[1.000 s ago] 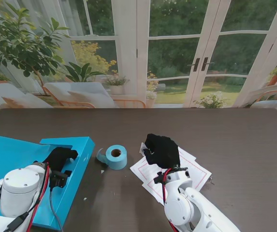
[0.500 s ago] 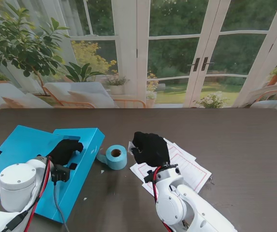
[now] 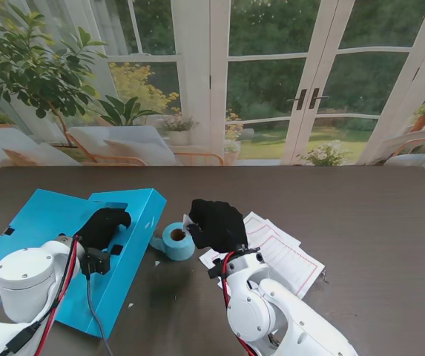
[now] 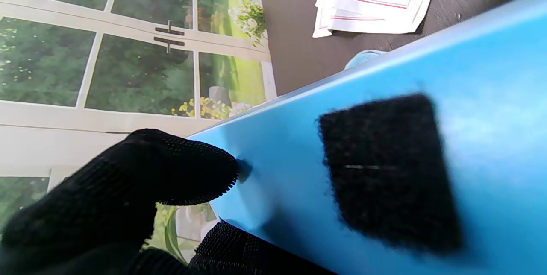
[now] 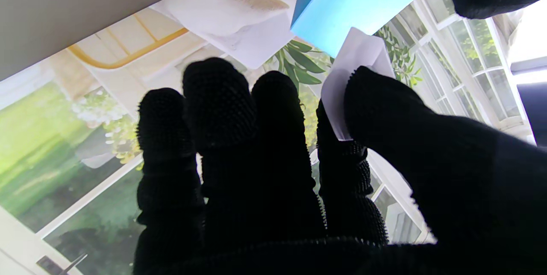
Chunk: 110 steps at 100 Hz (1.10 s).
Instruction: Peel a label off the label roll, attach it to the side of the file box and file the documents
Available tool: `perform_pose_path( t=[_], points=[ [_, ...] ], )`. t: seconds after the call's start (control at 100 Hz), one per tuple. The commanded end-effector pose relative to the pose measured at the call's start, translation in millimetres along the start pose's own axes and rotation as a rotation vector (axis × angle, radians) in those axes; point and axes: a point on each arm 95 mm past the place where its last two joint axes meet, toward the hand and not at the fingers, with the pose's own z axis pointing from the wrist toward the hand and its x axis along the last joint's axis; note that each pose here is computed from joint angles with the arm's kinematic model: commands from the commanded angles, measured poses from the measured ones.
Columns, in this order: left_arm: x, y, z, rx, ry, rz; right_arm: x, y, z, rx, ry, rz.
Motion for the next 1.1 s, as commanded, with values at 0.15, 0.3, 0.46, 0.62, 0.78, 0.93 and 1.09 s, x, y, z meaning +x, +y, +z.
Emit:
perform_pose_path(
  t=[0.15,0.3,0.46,0.62,0.78,0.93,1.09],
  points=[
    [9.8,11.5,3.6,-0.044,0.022,-0.021,20.7,-11.9,7.8,0.026,0.015,0.045],
    [9.2,14.2,7.4,-0.046,0.022,-0.026,27.4,-19.5,10.0,0.038,0.021,0.060],
    [9.6,16.4,9.1,-0.045,0.022,-0.034,31.5,-28.0,13.0,0.049,0.020,0.065],
    [10.2,18.4,9.2,-0.046,0.028,-0.038,33.3,-38.1,18.0,0.062,0.004,0.067],
    [9.8,18.3,8.9,-0.054,0.029,-0.033,33.8,-46.2,23.6,0.071,-0.012,0.064],
    [9.9,16.9,7.6,-0.055,0.028,-0.019,35.0,-52.3,27.8,0.075,-0.029,0.071],
    [9.9,17.3,7.0,-0.051,0.029,-0.017,35.2,-56.2,29.6,0.083,-0.037,0.072]
  ],
)
